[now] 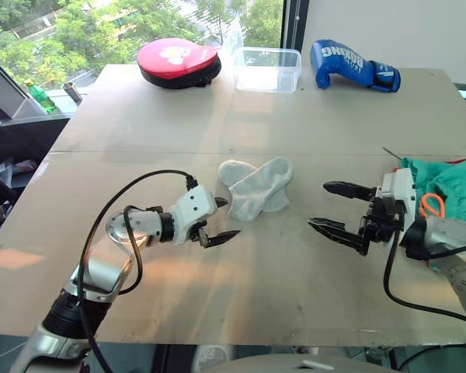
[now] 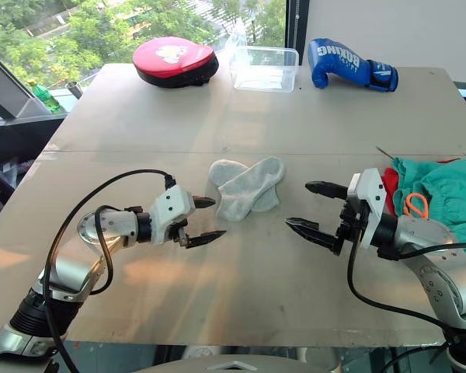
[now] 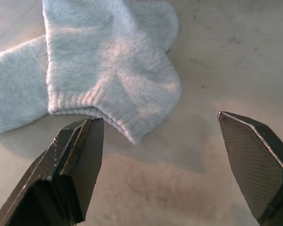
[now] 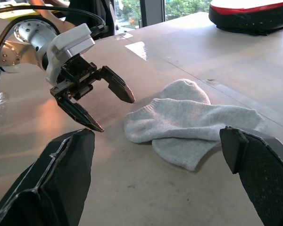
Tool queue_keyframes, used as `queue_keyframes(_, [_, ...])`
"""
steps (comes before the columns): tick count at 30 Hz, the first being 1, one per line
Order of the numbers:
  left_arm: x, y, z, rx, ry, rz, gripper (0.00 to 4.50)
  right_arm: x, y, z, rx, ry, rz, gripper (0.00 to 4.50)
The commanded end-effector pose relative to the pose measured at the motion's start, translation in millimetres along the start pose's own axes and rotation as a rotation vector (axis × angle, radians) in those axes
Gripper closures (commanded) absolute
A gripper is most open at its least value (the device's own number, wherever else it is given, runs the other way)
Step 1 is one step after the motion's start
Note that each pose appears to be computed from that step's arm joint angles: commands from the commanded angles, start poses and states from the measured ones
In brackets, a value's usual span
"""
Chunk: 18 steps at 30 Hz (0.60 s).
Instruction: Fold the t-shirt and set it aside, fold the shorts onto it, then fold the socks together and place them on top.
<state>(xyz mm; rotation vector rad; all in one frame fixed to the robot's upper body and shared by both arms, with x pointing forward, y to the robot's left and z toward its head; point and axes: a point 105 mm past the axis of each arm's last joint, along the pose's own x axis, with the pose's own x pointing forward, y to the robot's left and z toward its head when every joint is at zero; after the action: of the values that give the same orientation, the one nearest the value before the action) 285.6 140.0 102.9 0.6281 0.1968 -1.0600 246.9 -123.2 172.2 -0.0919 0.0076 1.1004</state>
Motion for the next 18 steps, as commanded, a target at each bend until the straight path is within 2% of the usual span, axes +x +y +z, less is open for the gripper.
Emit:
queue_keyframes(1, [7.6,0.7,3.9,0.167,-0.019,-0.003,0.35,-0.9,1.4,11.2,-0.042,-0.034,-0.003,0.00])
queue_keyframes(5, [15.5,1.7,0.6,0.222,-0.013,-0.026,0.35,-2.0,1.1,12.0,-0.047,-0.031,-0.006,0.00])
queue_keyframes(9, [24.4,11.1,0.8,0.184,-0.011,-0.008,0.35,-2.9,2.6,11.3,-0.047,-0.025,-0.007,0.00])
queue_keyframes(12, [25.3,11.6,-5.6,0.165,0.026,-0.034,1.23,-3.5,3.6,10.6,-0.046,-0.022,-0.012,0.00])
queue_keyframes(13, [25.0,12.5,-6.8,0.164,0.032,-0.039,1.39,-4.1,3.8,10.2,-0.045,-0.020,-0.015,0.00])
queue_keyframes(14, [24.9,14.2,-6.6,0.165,0.033,-0.036,1.97,-4.6,3.8,9.8,-0.044,-0.019,-0.018,0.00])
queue_keyframes(18, [25.1,22.8,4.1,0.161,0.000,-0.018,3.71,-6.1,2.6,8.5,-0.051,-0.011,-0.036,0.00])
